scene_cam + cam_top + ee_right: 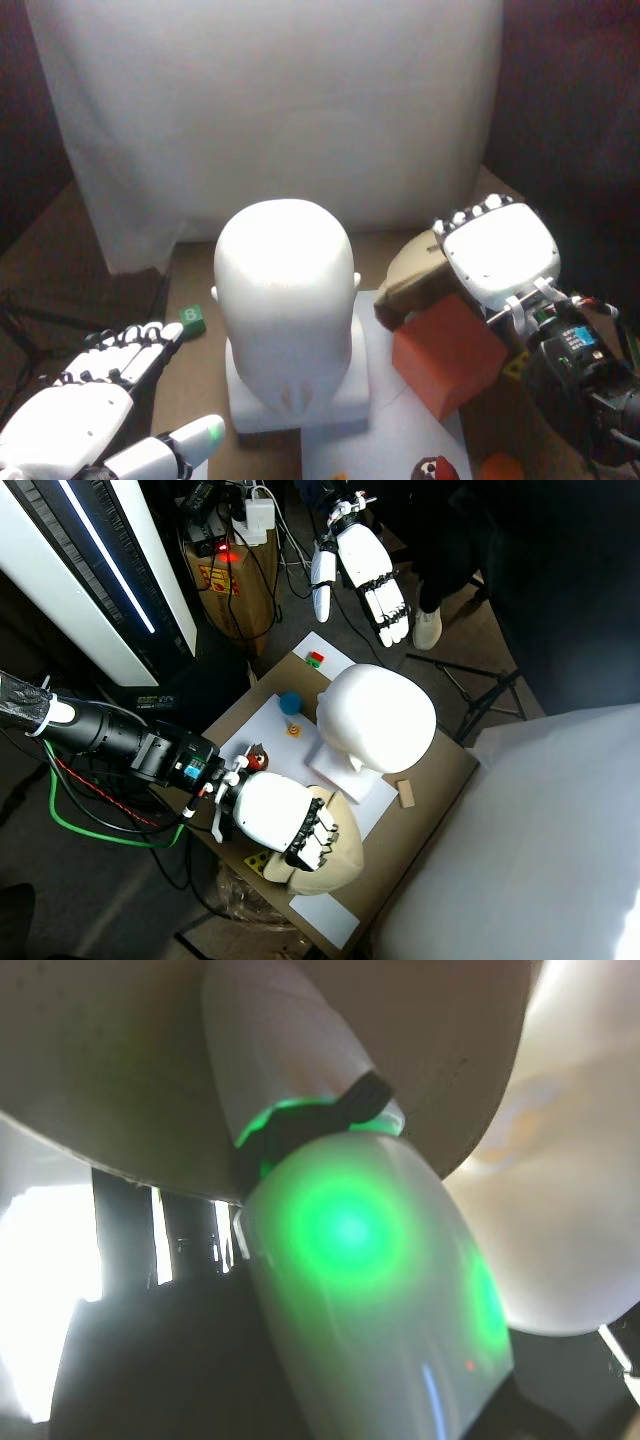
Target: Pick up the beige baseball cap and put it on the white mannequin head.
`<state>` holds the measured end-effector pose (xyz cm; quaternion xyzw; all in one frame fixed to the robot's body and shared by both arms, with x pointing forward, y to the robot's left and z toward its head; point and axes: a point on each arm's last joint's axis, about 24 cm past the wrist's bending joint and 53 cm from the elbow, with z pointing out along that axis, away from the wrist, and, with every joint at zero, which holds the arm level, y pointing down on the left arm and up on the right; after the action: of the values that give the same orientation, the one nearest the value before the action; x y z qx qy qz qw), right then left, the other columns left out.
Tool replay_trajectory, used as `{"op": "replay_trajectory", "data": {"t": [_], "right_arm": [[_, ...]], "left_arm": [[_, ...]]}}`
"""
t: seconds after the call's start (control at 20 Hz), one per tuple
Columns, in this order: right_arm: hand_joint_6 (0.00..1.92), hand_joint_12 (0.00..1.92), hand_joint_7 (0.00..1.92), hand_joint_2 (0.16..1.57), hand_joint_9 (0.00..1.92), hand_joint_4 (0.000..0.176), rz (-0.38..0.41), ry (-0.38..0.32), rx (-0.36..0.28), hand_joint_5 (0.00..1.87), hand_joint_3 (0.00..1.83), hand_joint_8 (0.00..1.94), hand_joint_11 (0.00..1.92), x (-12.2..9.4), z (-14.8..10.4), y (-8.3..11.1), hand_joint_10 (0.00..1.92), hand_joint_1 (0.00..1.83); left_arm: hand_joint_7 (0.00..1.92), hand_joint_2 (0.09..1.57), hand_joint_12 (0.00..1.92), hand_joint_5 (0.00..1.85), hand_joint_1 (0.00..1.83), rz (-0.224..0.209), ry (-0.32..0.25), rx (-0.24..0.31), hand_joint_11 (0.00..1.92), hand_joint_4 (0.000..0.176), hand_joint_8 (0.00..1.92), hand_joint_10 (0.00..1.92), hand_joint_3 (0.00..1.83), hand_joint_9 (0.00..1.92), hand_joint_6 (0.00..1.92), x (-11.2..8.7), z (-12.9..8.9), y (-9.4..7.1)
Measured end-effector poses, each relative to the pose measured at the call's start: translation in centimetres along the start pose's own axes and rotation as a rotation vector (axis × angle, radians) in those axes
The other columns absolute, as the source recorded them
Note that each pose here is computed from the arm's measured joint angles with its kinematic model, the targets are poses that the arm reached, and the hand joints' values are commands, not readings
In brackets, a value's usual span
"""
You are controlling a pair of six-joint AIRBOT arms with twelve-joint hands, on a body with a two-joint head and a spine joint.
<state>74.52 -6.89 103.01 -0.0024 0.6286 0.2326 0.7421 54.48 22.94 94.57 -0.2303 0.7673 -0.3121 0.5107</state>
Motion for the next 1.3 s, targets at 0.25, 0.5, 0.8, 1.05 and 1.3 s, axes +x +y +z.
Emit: {"op": "replay_trajectory", "data": {"t": [0.25,0.5,0.8,1.05,1.3], "right_arm": [[0.91,1.72,0.94,1.13,0.96,0.000,-0.023,-0.131,-0.060,0.83,0.00,0.93,0.77,-3.0,-0.3,1.6,1.16,1.49],[0.92,1.72,0.94,1.13,0.97,0.000,-0.008,-0.260,-0.122,0.83,0.00,0.93,0.76,-6.7,0.4,4.1,1.15,1.49],[0.91,1.72,0.94,1.13,0.96,0.000,0.076,-0.435,-0.134,0.83,0.00,0.94,0.77,-13.1,2.6,6.1,1.16,1.48],[0.92,1.71,0.90,1.14,0.96,0.000,0.084,-0.534,-0.179,0.80,0.00,0.99,0.79,-17.3,3.8,8.6,1.17,1.48],[0.90,1.70,0.93,1.13,0.96,0.000,0.109,-0.541,-0.256,0.84,0.00,0.94,0.81,-18.1,2.7,13.0,1.16,1.48]], "left_arm": [[0.02,1.15,0.35,0.00,0.00,-0.006,0.000,0.008,0.00,0.000,0.00,0.00,0.00,0.03,0.00,0.1,0.1,0.0],[0.03,1.15,0.35,0.02,0.00,-0.025,0.001,0.006,0.00,0.000,0.00,0.00,0.00,0.03,0.01,0.1,0.2,0.3],[0.06,1.15,0.29,0.02,0.00,-0.013,0.018,-0.021,0.00,0.000,0.00,0.00,0.00,0.03,0.00,0.0,0.8,1.5],[0.01,1.15,0.20,0.00,0.00,-0.021,-0.001,-0.043,0.00,0.000,0.00,0.00,0.00,0.00,0.00,-0.5,1.0,2.1],[0.00,1.16,0.20,0.00,0.00,0.005,-0.011,-0.015,0.00,0.000,0.00,0.00,0.00,0.00,0.00,-1.2,1.5,1.7]]}}
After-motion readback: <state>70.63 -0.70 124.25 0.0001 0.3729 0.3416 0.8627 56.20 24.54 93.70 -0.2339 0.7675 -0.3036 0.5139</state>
